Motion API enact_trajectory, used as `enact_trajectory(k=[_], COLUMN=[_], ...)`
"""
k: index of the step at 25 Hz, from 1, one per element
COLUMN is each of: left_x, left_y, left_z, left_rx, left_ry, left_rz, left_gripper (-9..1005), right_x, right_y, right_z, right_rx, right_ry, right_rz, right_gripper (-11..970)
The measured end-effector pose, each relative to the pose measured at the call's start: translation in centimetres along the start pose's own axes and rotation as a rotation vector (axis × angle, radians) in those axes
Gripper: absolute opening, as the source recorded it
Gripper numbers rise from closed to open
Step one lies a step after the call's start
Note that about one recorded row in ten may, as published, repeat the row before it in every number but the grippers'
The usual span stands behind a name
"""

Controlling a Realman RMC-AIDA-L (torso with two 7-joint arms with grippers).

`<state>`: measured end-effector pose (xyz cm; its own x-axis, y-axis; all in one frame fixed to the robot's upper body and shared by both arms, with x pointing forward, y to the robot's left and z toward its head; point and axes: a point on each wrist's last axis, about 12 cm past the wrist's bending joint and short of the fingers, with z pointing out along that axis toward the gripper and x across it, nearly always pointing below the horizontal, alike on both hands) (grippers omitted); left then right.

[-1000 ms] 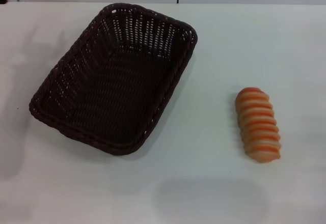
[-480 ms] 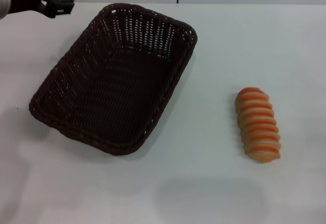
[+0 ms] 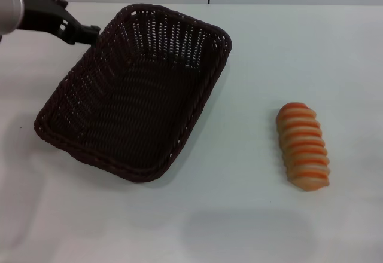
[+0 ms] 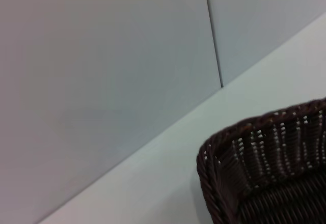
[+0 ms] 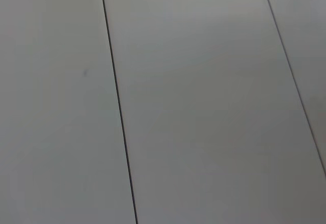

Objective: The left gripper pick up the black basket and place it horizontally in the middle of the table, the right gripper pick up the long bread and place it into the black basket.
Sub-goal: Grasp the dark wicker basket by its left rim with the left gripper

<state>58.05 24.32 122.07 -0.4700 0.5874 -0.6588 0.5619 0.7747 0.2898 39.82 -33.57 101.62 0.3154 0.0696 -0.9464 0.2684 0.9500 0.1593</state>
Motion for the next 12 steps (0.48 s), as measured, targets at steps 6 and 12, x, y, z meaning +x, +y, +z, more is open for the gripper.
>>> enact_trajectory(k=[6,12], left_x=[0.2,0.9], left_y=[-0.6,-0.9], left_z=[1.5,3.7], left_rx=[0.05,0.06], left_ry=[0.063,0.18], left_rz=[-0.009,0.001], left_gripper=[738,733], right_x=[-0.1,0.0], right_y=[0.0,0.1], right_z=[-0.1,-0.2], right_rx=[0.0,-0.01], right_ry=[-0.003,-0.001], right_rz=[0.0,0.001], right_gripper=[728,727])
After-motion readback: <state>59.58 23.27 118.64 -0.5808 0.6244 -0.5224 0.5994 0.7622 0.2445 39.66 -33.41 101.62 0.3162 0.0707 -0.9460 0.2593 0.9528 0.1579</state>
